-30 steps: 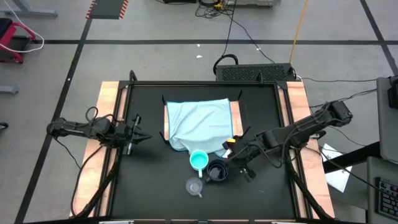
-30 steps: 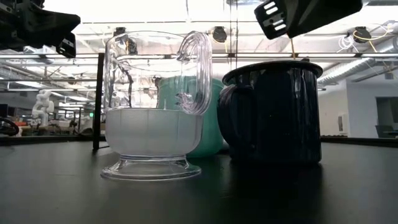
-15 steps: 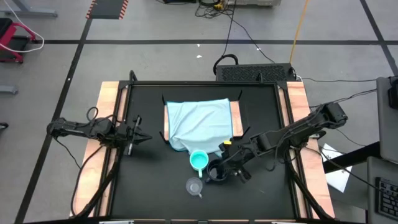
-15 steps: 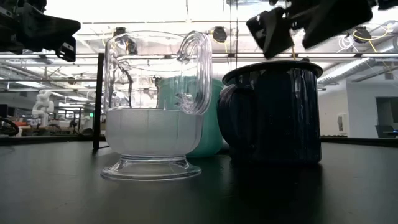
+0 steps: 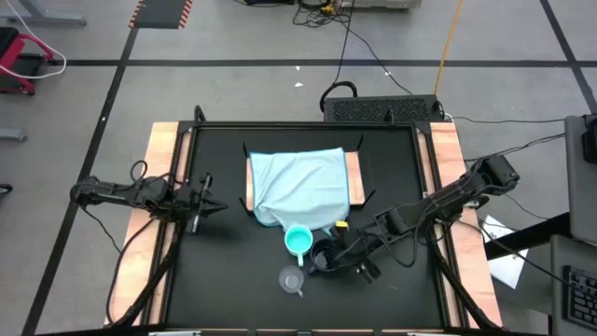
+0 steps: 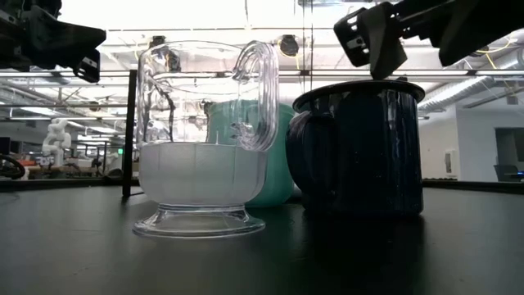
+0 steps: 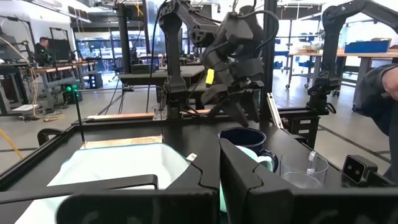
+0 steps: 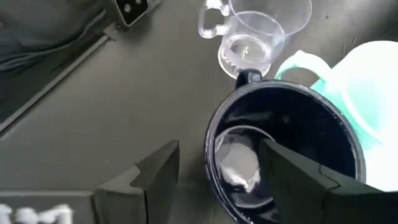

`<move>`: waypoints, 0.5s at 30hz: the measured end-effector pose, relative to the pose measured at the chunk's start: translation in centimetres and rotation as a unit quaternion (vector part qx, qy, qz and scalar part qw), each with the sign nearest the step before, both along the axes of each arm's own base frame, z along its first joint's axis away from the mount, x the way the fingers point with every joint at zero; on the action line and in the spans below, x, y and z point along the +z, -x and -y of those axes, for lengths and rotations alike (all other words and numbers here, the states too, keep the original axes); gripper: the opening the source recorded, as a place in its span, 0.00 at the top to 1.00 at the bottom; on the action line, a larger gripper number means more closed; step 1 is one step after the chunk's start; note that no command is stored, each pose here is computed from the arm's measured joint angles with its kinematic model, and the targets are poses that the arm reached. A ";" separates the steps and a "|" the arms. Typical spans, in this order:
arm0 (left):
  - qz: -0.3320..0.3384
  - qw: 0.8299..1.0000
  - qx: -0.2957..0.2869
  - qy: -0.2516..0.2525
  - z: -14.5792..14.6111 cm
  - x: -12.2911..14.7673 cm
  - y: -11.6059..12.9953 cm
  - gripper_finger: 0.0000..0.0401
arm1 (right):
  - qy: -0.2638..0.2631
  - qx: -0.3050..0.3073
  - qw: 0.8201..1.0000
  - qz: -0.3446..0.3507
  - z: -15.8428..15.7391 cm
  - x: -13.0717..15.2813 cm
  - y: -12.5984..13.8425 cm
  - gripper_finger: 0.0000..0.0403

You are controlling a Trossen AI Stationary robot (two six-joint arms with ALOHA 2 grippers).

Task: Stack small to large cups/mugs on shelf
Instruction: Put the dark blue mug on the microfiber cloth on the shelf

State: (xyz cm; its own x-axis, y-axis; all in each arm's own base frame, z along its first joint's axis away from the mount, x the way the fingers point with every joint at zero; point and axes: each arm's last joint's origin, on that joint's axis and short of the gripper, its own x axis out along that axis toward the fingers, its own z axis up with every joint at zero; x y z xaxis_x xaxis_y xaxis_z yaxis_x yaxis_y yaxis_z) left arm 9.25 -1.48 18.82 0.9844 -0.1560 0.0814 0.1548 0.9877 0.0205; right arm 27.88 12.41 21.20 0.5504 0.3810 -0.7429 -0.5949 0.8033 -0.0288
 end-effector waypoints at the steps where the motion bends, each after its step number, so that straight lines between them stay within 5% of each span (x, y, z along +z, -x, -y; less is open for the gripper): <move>1: 0.000 1.000 0.000 0.000 0.0 0.0 0.0 0.99 | 0.000 0.000 1.000 -0.001 -0.1 -0.2 0.0 0.47; 15: -0.003 1.000 -0.001 0.014 0.0 0.0 0.0 0.99 | 0.026 -0.014 1.000 -0.001 0.0 -2.1 -0.4 0.49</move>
State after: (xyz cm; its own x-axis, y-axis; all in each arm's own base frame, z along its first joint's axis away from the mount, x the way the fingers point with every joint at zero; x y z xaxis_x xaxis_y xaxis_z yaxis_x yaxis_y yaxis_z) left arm 9.25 -1.47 18.82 0.9845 -0.1558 0.0805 0.1569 0.9876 -0.0086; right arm 28.25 12.38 19.13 0.5593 0.3266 -0.7619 -0.5725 0.8169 -0.0702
